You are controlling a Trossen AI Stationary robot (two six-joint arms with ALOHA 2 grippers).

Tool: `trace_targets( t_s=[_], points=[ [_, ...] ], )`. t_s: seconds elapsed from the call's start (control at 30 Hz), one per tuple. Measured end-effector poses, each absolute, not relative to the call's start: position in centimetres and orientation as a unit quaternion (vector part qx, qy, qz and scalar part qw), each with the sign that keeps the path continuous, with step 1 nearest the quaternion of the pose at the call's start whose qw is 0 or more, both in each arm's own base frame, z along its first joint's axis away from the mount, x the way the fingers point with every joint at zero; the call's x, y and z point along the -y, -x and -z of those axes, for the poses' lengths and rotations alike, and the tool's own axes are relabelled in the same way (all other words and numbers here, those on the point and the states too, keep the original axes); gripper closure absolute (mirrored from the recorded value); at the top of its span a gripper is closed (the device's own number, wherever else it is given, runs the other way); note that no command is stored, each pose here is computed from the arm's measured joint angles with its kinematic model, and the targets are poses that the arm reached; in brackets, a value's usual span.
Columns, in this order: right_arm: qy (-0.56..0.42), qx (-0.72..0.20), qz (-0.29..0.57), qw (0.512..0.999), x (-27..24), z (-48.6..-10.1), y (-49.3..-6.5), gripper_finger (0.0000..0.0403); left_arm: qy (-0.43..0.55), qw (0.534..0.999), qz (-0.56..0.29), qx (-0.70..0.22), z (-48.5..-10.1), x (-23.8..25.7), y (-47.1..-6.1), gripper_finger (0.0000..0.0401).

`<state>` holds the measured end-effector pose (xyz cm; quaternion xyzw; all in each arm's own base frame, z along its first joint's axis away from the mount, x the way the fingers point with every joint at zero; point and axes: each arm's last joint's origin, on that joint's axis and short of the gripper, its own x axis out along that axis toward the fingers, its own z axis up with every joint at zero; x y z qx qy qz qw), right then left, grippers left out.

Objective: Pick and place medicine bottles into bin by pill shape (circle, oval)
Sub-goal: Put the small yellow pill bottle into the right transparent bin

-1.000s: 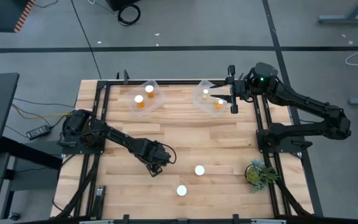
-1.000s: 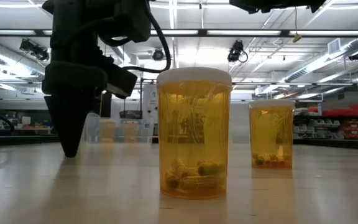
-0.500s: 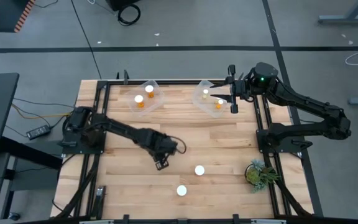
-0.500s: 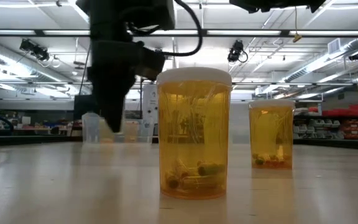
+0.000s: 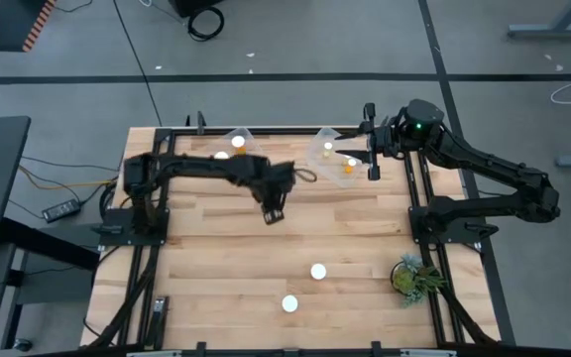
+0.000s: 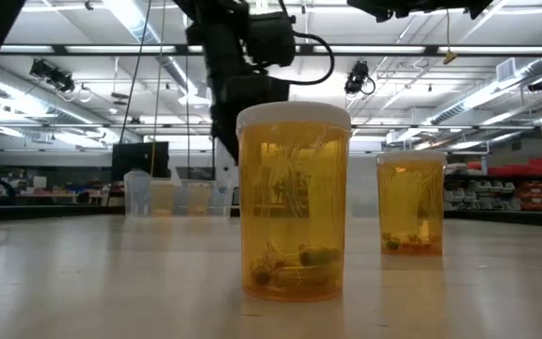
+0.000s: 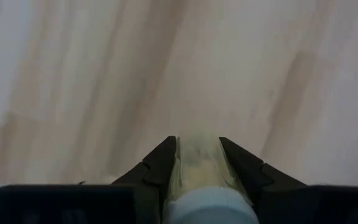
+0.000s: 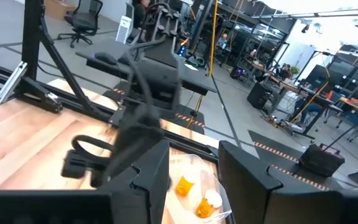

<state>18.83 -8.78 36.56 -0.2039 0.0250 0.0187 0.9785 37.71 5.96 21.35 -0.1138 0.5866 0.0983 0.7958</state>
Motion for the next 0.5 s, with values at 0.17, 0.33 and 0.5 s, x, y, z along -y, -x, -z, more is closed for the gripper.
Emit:
trace_targets(
  t_s=[0.17,0.33,0.5],
  points=[
    [0.187,-0.026,-0.018,0.982,8.8,-36.5,-18.8,0.0256,0.075,0.799,-0.080,-0.591,-22.2,-8.7,-39.6,0.0294],
    [0.171,-0.029,-0.018,0.985,8.8,-36.5,-18.8,0.0256,0.046,0.791,-0.064,-0.607,-21.8,-11.2,-41.1,0.0294],
    [0.160,-0.029,-0.018,0.987,8.8,-36.5,-18.8,0.0256,0.028,0.778,-0.051,-0.626,-20.2,-13.6,-42.5,0.0294]
  ],
)
